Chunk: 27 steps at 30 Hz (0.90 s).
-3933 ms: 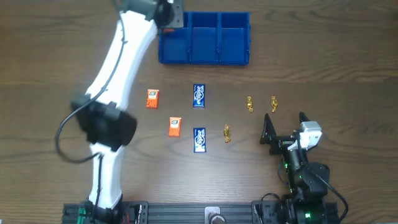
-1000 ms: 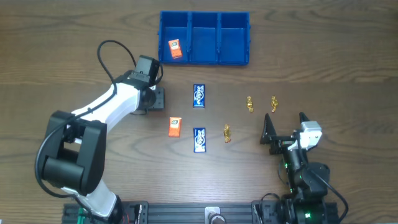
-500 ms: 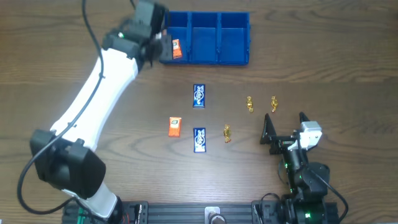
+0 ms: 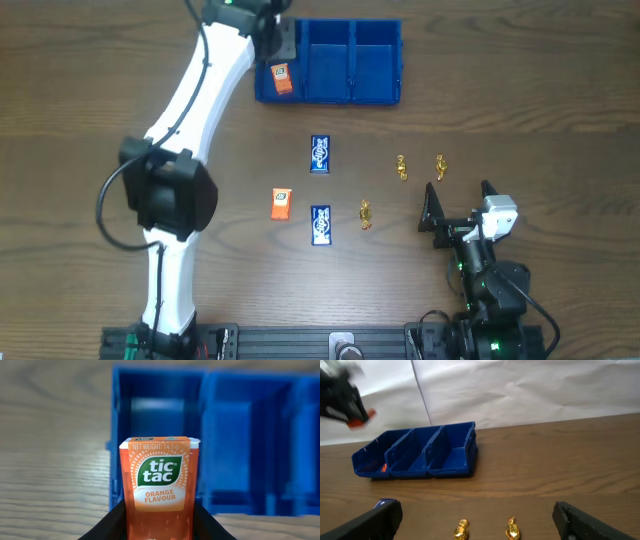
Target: Sort Candies Into Trays
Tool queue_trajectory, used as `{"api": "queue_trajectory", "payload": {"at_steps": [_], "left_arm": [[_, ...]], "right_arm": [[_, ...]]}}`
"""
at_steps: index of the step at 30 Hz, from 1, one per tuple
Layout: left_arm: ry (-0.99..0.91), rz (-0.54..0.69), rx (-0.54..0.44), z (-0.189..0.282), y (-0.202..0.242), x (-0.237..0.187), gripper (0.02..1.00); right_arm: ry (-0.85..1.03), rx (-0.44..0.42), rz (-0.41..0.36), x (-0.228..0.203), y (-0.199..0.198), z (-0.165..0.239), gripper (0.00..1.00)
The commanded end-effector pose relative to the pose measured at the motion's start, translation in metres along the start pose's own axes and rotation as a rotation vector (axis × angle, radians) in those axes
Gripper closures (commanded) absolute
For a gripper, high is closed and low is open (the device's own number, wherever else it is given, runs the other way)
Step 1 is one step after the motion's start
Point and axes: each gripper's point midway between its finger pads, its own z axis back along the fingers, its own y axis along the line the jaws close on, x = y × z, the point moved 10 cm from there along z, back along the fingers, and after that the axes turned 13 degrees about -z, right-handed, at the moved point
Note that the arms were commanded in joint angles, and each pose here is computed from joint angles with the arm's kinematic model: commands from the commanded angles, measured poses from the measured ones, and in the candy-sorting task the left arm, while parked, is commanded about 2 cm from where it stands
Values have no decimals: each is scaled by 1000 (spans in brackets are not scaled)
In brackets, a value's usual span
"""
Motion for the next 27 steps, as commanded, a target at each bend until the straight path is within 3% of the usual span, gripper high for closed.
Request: {"api": "queue_trajectory", "payload": {"at_steps": [1,2,8,12,17,21,27], "left_arm": [[-9,12,-22,1,2,5,680],[-9,12,-18,1,2,5,663],[-27,13,-13,1,3,7,316],[-63,-8,18,20,-7,9,257],[-120,-75,69,93,-39,-4,259],[-113,-165,29,146,-69,-44,244],[-41,-92,9,148,-76,-117,187]], "right_arm": [[-4,-10,5,0,-1,0,3],[-4,-10,5,0,-1,0,3],[-4,-10,5,0,-1,0,3],[-4,-10,5,0,-1,0,3],[-4,-10,5,0,-1,0,3],[-4,-10,5,0,-1,0,3],[-4,-10,5,0,-1,0,3]]}}
